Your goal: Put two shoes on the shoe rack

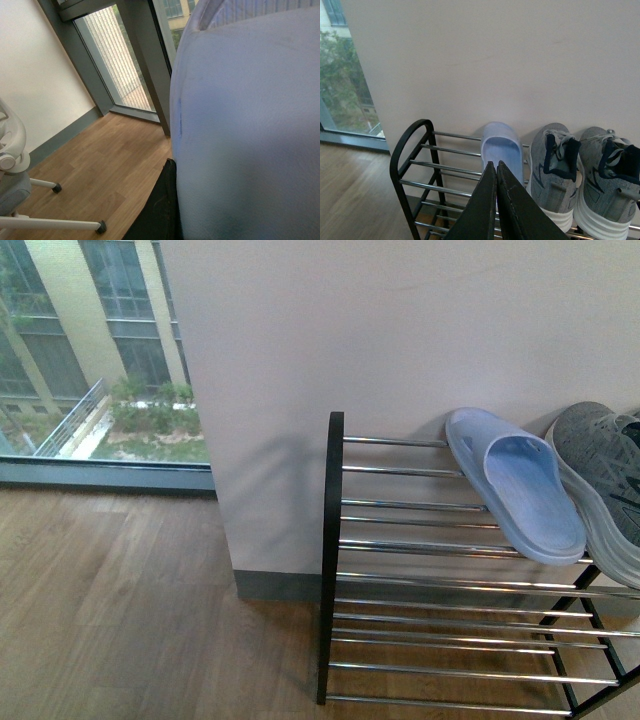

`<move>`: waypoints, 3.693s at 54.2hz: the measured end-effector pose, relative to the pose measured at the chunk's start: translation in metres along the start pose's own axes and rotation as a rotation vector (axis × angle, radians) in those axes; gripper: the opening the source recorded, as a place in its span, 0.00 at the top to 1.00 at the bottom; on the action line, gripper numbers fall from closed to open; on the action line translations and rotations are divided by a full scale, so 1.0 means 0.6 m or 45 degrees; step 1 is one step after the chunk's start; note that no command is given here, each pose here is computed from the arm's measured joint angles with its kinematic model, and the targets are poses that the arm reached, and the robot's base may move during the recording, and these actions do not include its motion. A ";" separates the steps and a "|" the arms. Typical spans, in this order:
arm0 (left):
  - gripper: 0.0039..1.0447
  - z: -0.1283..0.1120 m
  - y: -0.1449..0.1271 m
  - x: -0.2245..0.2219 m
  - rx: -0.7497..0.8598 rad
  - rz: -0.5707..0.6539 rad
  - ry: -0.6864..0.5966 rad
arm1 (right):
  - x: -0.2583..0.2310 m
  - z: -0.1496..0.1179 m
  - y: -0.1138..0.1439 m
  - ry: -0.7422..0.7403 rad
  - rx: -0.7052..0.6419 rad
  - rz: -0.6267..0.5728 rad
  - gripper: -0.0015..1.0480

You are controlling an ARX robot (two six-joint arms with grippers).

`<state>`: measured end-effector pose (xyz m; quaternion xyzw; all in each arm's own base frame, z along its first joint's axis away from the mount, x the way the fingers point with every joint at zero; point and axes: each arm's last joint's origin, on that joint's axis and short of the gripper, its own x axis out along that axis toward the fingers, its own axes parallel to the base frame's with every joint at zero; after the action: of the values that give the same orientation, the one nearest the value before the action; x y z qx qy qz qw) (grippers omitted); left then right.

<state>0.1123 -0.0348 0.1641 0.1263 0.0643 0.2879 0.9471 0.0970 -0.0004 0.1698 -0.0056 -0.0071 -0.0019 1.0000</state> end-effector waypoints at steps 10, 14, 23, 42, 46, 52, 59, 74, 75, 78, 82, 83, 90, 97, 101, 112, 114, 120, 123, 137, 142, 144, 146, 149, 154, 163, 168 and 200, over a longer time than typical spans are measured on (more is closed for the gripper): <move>0.98 0.000 0.000 0.000 0.000 0.000 0.000 | 0.000 0.000 0.000 -0.002 0.000 0.000 0.98; 0.98 0.000 0.000 0.000 0.000 0.000 0.000 | 0.000 0.000 0.000 -0.002 0.000 0.000 0.88; 0.98 0.000 0.000 0.000 0.000 0.000 0.000 | 0.000 0.000 0.000 -0.003 0.000 0.000 0.61; 0.98 0.000 0.000 0.000 -0.002 0.005 0.000 | 0.000 0.000 0.000 -0.004 0.000 0.005 0.13; 0.98 0.000 0.000 0.000 -0.002 0.005 0.000 | 0.000 0.000 0.000 -0.003 0.001 0.005 0.08; 0.98 0.000 0.001 0.000 -0.003 0.006 -0.001 | 0.000 0.000 0.000 -0.004 0.001 0.005 0.09; 0.98 0.000 -0.001 0.000 -0.030 -0.037 0.010 | 0.000 0.000 0.000 -0.003 0.001 0.002 0.09; 0.98 0.071 -0.081 0.083 -0.648 -0.529 0.506 | 0.000 0.000 0.000 -0.001 0.005 0.000 0.09; 0.98 0.079 -0.090 0.093 -0.658 -0.549 0.538 | 0.000 0.000 0.000 -0.001 0.005 0.000 0.09; 0.98 0.097 -0.121 0.128 -0.659 -0.596 0.619 | 0.000 0.000 0.000 0.000 0.005 0.000 0.09; 0.98 0.099 -0.173 0.182 -0.580 -0.620 0.768 | 0.000 0.000 0.000 0.000 0.005 0.000 0.09; 0.98 0.099 -0.183 0.192 -0.552 -0.615 0.786 | 0.000 0.000 0.000 0.000 0.005 0.000 0.09; 0.98 0.102 -0.265 0.260 -0.336 -0.652 0.875 | 0.000 0.000 0.000 0.000 0.005 0.000 0.09; 0.98 0.103 -0.337 0.308 -0.103 -0.726 0.891 | 0.000 0.000 0.000 0.000 0.005 0.001 0.09; 0.98 0.106 -0.360 0.323 -0.035 -0.754 0.894 | 0.000 0.000 0.000 0.000 0.005 0.000 0.09; 0.98 0.107 -0.418 0.357 0.137 -0.793 0.865 | 0.000 0.000 0.000 0.000 0.005 0.001 0.09; 0.98 0.101 -0.429 0.363 0.174 -0.789 0.868 | 0.000 0.000 0.000 0.000 0.005 0.000 0.09; 0.98 0.070 -0.452 0.378 0.282 -0.775 0.892 | 0.000 0.000 0.000 0.000 0.005 0.001 0.09; 0.98 0.055 -0.461 0.382 0.300 -0.776 0.898 | 0.000 0.000 0.000 0.000 0.005 0.001 0.09; 0.98 0.022 -0.503 0.400 0.303 -0.828 0.900 | 0.000 0.000 0.000 0.000 0.005 0.000 0.09; 0.98 0.027 -0.510 0.403 0.299 -0.835 0.884 | 0.000 0.000 0.000 0.000 0.005 0.001 0.09; 0.98 0.028 -0.512 0.404 0.307 -0.833 0.874 | 0.000 0.000 0.000 0.000 0.005 0.000 0.09; 0.98 0.029 -0.514 0.406 0.310 -0.837 0.864 | 0.000 0.000 0.000 0.000 0.005 0.000 0.09; 0.88 0.030 -0.515 0.407 0.316 -0.836 0.859 | 0.000 0.000 0.000 0.000 0.005 0.001 0.09; 0.69 0.029 -0.512 0.403 0.281 -0.860 0.891 | 0.000 0.000 0.000 0.000 0.005 0.001 0.09; 0.38 0.082 -0.485 0.351 0.014 -0.999 0.925 | 0.000 0.000 0.000 0.000 0.005 0.001 0.09; 0.19 0.170 -0.441 0.292 -0.231 -1.066 0.823 | 0.000 0.000 0.000 0.000 0.005 0.001 0.09; 0.82 0.103 -0.158 0.184 -0.348 -0.763 -0.152 | 0.000 0.000 0.000 0.000 0.005 0.001 0.09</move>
<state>0.2656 -0.0613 0.1920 -0.0096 0.0038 -0.0055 0.9999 0.0968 -0.0001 0.1697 -0.0037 -0.0073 -0.0016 1.0000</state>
